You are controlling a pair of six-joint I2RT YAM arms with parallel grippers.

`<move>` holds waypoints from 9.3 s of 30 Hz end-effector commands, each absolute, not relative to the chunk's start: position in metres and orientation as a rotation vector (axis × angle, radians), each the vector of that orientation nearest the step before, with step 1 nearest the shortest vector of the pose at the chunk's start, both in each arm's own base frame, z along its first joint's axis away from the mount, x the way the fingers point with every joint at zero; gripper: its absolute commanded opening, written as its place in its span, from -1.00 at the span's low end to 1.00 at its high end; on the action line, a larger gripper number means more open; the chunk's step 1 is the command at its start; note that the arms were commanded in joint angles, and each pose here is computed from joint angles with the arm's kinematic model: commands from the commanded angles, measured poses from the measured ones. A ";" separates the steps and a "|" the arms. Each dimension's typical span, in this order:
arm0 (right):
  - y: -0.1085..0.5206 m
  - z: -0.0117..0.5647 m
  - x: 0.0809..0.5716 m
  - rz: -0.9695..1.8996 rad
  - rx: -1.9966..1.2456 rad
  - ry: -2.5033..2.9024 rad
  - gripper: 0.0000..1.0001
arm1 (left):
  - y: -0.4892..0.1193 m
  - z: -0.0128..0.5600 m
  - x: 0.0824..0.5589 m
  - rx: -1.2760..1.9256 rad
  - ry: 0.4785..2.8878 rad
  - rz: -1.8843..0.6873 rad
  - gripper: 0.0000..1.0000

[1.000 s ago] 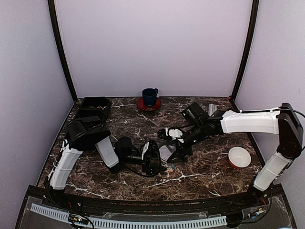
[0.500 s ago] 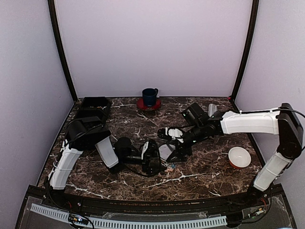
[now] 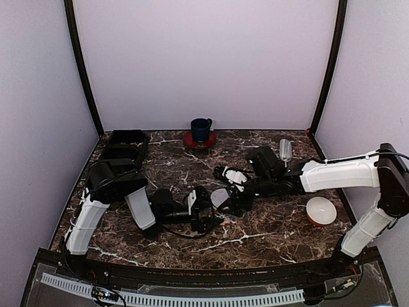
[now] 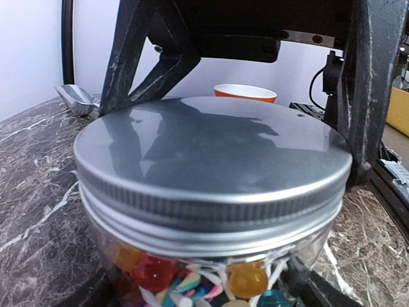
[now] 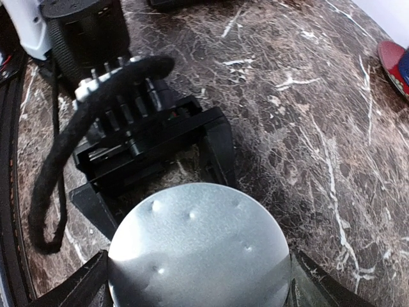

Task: Pack the candies
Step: Screw the box lid onto the packing bottle.

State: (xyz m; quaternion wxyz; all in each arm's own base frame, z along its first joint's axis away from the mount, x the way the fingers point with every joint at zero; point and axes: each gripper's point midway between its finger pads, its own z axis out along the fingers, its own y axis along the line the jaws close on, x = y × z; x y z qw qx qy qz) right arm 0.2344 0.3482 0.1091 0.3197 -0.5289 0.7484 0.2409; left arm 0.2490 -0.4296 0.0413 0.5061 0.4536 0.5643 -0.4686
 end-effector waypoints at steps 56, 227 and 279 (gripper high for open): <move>0.346 0.142 0.175 0.851 -2.191 1.429 0.94 | -0.427 0.014 0.174 1.508 1.266 -1.537 0.66; 0.358 0.141 0.160 0.763 -2.186 1.378 0.94 | -0.417 0.051 0.170 1.456 1.177 -1.604 0.68; 0.369 0.125 0.163 0.920 -2.134 1.533 0.74 | -0.421 0.041 0.191 1.368 1.258 -1.479 0.61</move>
